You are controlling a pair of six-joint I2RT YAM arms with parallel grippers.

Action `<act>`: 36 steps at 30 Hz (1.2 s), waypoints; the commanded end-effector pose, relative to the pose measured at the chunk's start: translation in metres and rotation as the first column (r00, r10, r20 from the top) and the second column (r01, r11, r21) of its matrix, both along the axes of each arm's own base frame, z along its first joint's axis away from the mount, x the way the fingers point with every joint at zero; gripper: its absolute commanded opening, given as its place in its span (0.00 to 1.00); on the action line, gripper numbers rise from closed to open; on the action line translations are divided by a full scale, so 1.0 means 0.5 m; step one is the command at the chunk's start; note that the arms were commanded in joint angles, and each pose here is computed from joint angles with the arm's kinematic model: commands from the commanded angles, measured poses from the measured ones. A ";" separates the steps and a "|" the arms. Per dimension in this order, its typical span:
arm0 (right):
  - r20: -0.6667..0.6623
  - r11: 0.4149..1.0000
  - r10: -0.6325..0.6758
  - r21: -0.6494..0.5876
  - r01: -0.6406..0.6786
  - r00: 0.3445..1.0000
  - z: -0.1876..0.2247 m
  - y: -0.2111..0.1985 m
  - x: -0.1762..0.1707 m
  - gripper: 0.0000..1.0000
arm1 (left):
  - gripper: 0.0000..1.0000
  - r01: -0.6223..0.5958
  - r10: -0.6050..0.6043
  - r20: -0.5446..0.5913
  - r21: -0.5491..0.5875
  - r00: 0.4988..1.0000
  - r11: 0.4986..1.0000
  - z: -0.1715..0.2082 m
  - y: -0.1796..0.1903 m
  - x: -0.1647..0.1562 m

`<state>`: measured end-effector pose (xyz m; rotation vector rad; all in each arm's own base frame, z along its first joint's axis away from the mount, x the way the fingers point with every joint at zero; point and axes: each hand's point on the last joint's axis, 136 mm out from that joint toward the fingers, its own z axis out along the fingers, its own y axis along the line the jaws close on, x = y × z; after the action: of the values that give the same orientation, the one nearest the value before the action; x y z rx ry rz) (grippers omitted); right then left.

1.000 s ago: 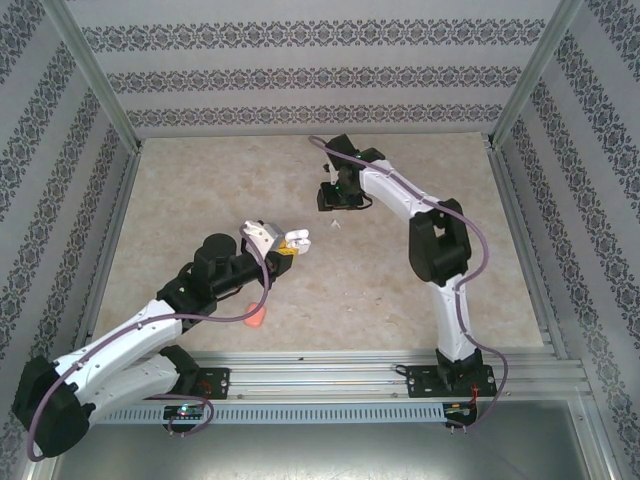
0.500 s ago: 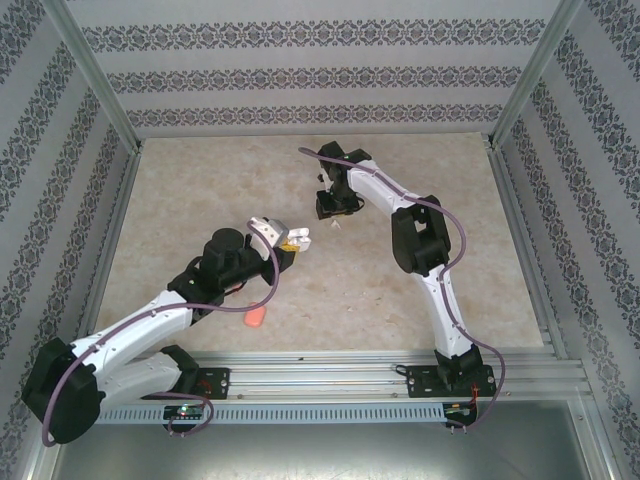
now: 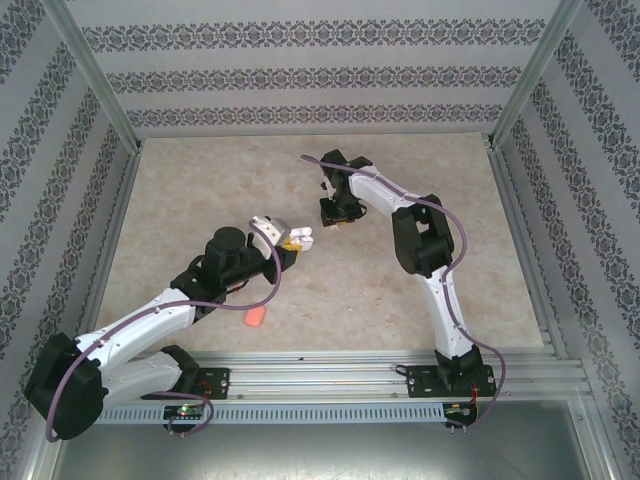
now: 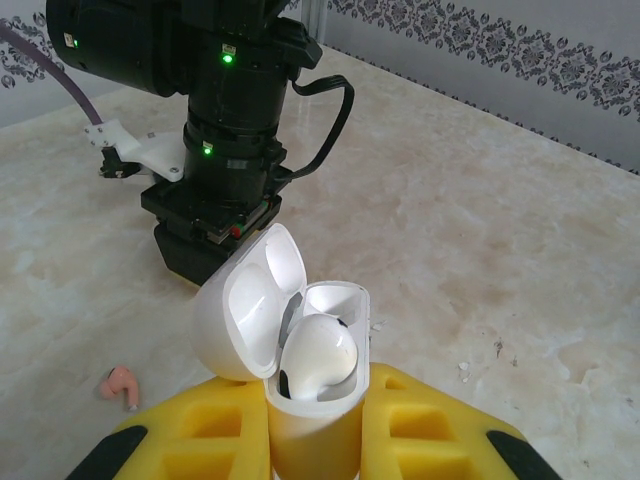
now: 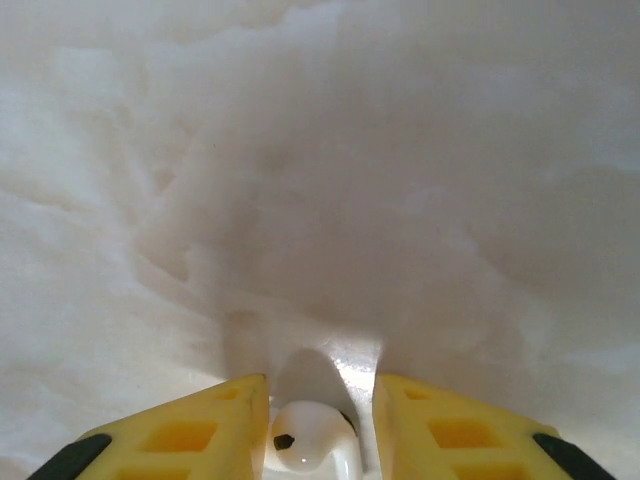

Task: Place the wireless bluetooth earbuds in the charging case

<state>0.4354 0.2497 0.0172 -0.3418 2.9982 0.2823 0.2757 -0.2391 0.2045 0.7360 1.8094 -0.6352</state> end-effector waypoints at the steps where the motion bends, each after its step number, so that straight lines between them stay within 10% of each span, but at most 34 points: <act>1: -0.076 1.000 -0.002 -0.017 0.000 0.997 -0.026 -0.002 -0.045 0.33 | 0.00 0.003 -0.002 0.045 -0.035 0.999 0.999 0.032 0.006 -0.002; 36: -0.168 0.953 -0.256 0.122 0.278 0.952 0.033 -0.082 -0.278 0.39 | 0.00 0.005 -0.007 -0.018 -0.086 1.000 0.996 0.026 0.014 -0.030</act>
<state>0.3092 0.2048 0.0200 0.0551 3.0680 0.4534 0.2634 -0.2358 0.2133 0.6940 1.7951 -0.7030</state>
